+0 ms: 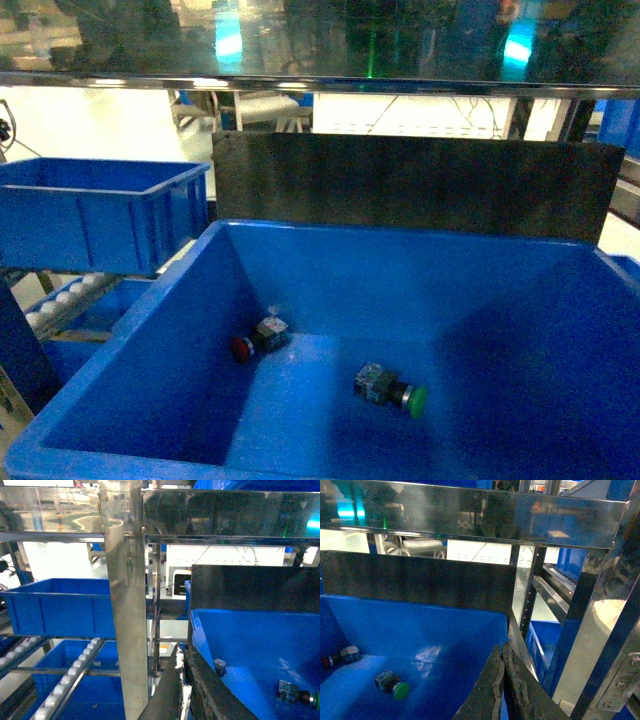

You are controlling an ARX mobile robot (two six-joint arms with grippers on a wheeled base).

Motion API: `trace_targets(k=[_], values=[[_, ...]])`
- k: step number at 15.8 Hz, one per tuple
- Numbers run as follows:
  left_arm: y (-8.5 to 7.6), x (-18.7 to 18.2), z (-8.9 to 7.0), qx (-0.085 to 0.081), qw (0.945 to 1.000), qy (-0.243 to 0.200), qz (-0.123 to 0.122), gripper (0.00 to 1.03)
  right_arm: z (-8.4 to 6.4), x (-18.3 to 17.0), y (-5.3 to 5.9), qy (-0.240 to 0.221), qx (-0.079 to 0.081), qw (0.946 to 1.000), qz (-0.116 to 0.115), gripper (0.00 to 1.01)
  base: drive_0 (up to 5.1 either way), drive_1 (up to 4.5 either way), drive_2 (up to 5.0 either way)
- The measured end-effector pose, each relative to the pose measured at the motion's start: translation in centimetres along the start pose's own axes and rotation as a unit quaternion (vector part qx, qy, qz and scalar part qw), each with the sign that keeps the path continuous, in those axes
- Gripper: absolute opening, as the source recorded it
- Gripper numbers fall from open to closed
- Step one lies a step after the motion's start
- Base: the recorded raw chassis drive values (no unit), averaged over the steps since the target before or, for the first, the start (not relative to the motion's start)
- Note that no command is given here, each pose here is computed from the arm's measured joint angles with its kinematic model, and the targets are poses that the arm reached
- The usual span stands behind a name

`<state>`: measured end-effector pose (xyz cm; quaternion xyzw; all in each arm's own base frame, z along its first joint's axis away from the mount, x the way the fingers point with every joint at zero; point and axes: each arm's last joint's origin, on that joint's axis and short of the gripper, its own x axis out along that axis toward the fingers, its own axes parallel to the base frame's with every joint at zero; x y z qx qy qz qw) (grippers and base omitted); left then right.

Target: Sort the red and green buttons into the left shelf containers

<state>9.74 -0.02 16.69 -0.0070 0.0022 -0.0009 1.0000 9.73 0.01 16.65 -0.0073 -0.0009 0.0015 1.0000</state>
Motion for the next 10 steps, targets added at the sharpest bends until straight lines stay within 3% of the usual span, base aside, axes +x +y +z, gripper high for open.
trace_targets(k=[4,5,8,9,10], values=[[0.00,0.00,0.05,0.000,1.0000,-0.002,0.000,0.02,0.01,0.00,0.00,-0.001,0.000,1.0000,0.000,0.02,0.0,0.00,0.0],[0.00,0.00,0.05,0.000,1.0000,-0.002,0.000,0.13,0.01,0.00,0.00,-0.001,0.000,1.0000,0.000,0.09,0.0,0.00,0.0],[0.00,0.00,0.05,0.000,1.0000,-0.002,0.000,0.85,0.01,0.00,0.00,-0.001,0.000,1.0000,0.000,0.82,0.0,0.00,0.0],[0.00,0.00,0.05,0.000,1.0000,-0.002,0.000,0.99,0.01,0.00,0.00,-0.001,0.000,1.0000,0.000,1.00,0.0,0.00,0.0],[0.00,0.00,0.05,0.000,1.0000,-0.002,0.000,0.98,0.01,0.00,0.00,-0.001,0.000,1.0000,0.000,0.98,0.0,0.00,0.0]])
